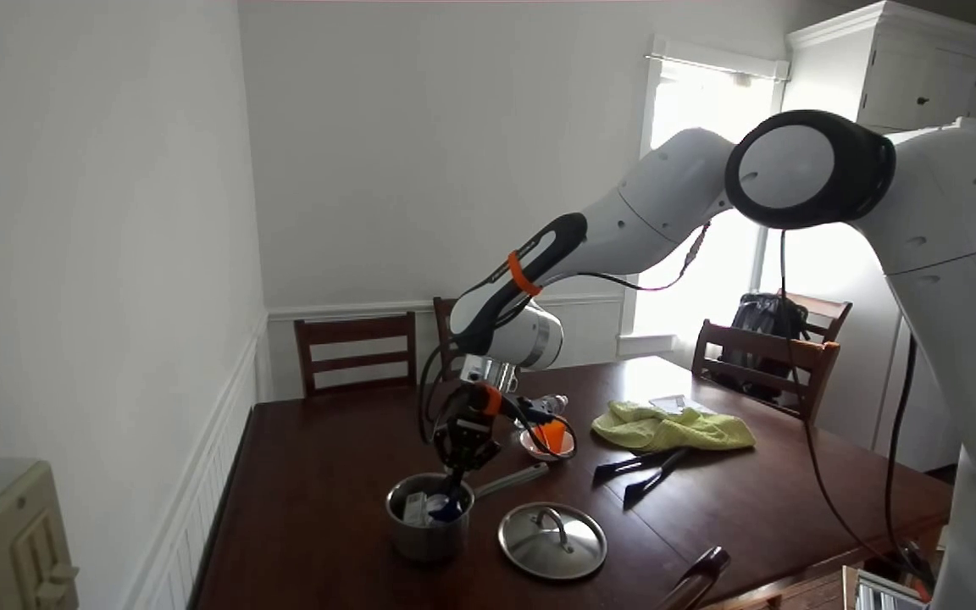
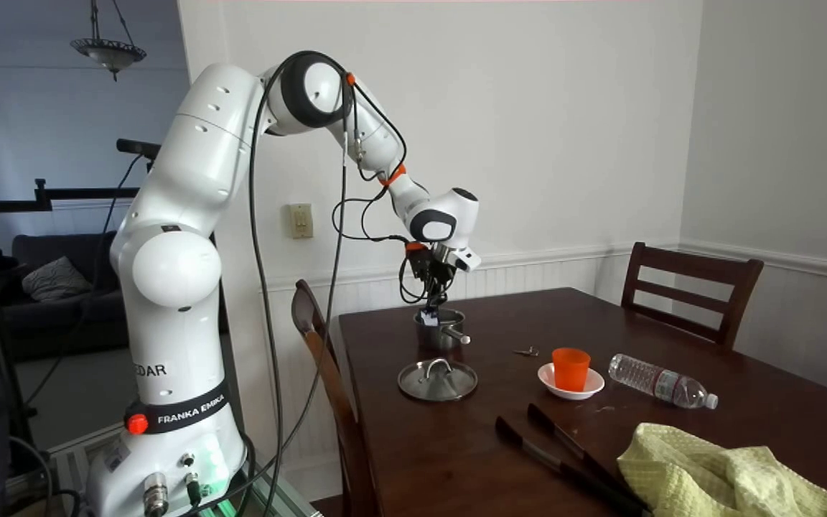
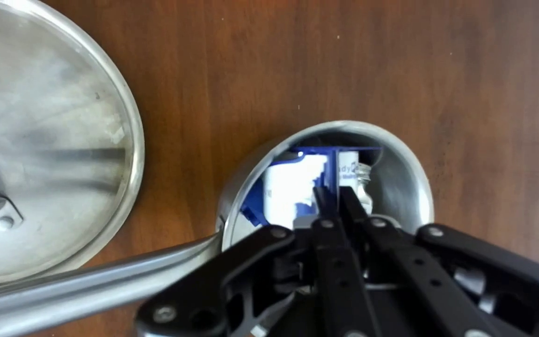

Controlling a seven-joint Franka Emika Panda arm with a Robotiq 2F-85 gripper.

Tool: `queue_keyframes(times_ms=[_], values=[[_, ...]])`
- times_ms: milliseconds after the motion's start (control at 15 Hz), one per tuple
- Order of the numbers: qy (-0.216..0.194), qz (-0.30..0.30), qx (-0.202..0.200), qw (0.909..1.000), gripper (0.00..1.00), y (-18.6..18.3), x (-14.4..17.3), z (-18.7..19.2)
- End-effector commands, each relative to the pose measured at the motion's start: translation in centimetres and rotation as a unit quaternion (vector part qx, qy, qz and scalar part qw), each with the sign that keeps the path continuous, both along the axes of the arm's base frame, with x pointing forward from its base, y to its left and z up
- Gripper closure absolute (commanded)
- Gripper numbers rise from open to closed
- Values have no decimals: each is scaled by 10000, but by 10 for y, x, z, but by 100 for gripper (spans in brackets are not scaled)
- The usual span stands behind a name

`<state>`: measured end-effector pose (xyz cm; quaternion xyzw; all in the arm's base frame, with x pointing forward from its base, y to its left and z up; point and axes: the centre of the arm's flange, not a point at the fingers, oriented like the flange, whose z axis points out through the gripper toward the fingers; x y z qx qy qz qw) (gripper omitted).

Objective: Move the silver object from the pot to the table

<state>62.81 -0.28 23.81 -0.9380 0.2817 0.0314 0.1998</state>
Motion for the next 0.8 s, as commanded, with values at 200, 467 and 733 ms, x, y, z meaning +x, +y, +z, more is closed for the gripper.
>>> queue_keyframes(times_ms=[200,467,733], values=[[-665,489,-210,9964,98,10,-58,116],[-753,-613,-688,9929,98,-42,-110,154],[-700,-1501,-570,9845,98,-104,-175,169]])
